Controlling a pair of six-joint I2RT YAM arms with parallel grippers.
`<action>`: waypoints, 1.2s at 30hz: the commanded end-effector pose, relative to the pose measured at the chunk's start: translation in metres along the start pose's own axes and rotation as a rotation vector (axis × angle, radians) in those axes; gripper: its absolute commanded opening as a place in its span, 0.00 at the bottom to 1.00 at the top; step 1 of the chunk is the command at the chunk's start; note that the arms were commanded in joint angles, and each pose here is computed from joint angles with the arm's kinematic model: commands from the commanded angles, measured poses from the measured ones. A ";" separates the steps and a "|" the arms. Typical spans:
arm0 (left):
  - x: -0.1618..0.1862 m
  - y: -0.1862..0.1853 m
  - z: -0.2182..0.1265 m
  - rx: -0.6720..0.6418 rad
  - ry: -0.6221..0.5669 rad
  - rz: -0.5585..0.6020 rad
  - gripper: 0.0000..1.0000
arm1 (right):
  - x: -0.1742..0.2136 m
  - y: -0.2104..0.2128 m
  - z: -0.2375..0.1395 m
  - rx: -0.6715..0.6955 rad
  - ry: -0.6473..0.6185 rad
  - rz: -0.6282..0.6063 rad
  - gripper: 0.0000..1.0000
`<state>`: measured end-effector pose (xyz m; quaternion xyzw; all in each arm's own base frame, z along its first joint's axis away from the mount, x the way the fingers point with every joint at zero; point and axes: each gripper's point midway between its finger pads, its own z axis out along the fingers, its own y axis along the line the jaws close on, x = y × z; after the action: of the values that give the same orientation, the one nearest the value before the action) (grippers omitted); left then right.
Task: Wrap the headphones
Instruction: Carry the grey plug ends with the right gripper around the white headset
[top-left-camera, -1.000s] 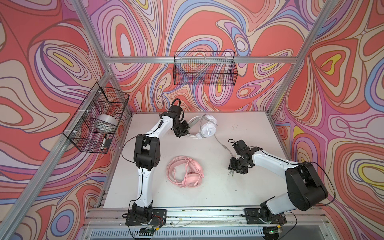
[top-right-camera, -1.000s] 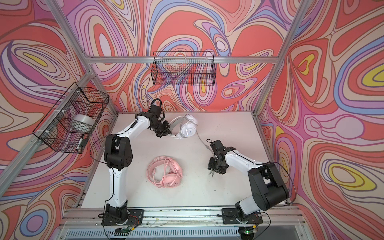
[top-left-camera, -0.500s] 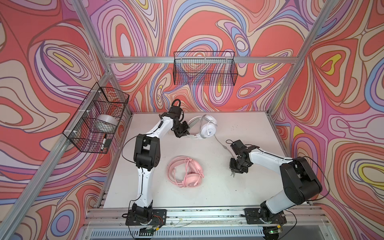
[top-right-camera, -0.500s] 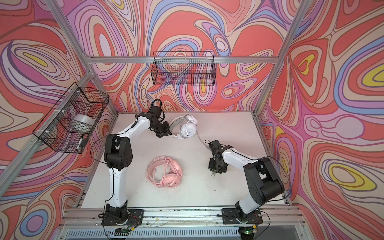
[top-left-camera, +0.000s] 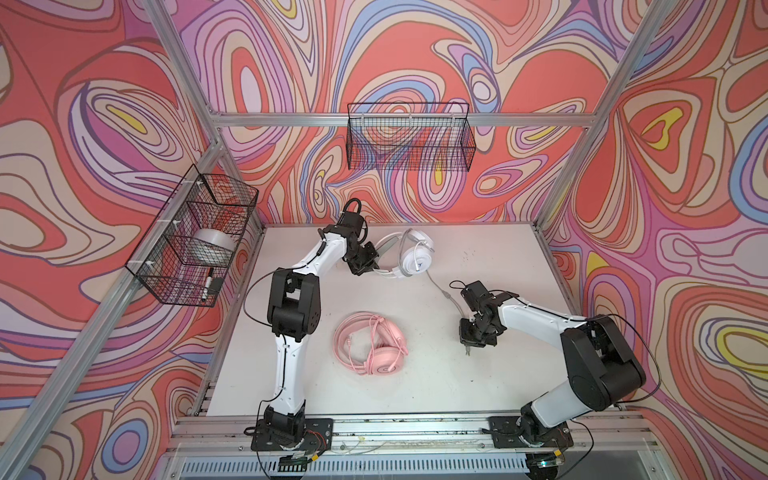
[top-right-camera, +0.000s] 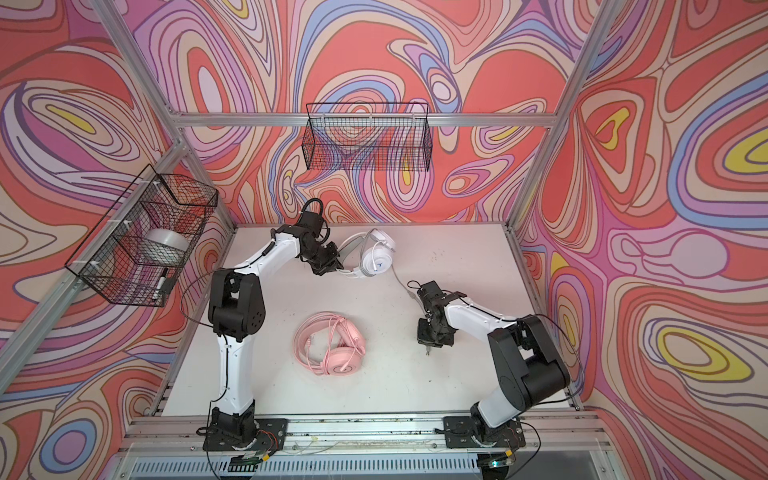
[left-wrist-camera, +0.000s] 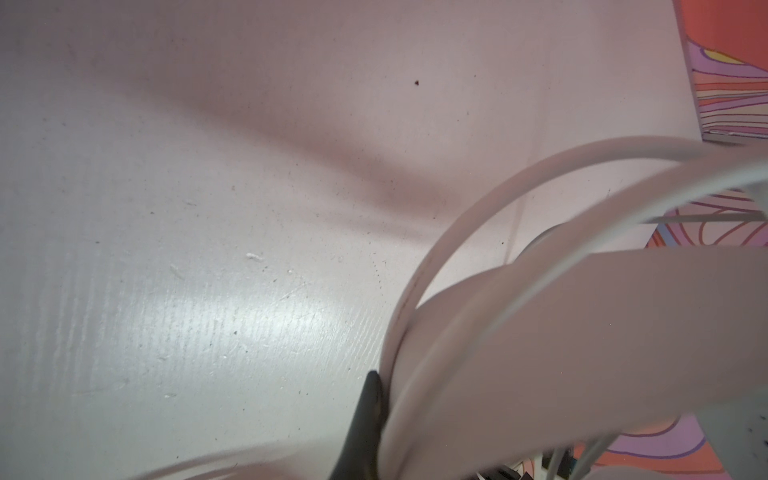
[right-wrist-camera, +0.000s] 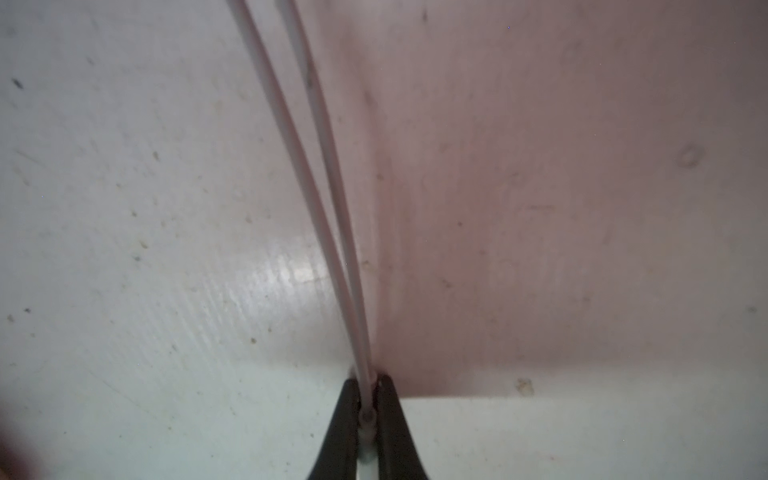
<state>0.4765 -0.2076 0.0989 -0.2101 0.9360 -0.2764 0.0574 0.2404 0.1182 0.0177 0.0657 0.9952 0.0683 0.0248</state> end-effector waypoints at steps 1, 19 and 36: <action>-0.005 -0.024 -0.023 0.071 -0.049 0.006 0.00 | 0.009 0.012 -0.016 -0.056 0.010 -0.130 0.00; -0.021 -0.010 -0.031 -0.048 -0.147 -0.068 0.00 | 0.016 0.107 -0.130 -0.432 -0.137 -0.547 0.00; -0.017 0.022 -0.025 -0.237 -0.159 -0.001 0.00 | 0.013 0.150 -0.211 -0.569 -0.226 -0.870 0.00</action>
<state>0.4761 -0.1705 0.0956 -0.2537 0.9505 -0.1532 0.0937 0.2335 0.2331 0.2341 -0.3241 0.8808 0.3050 0.1618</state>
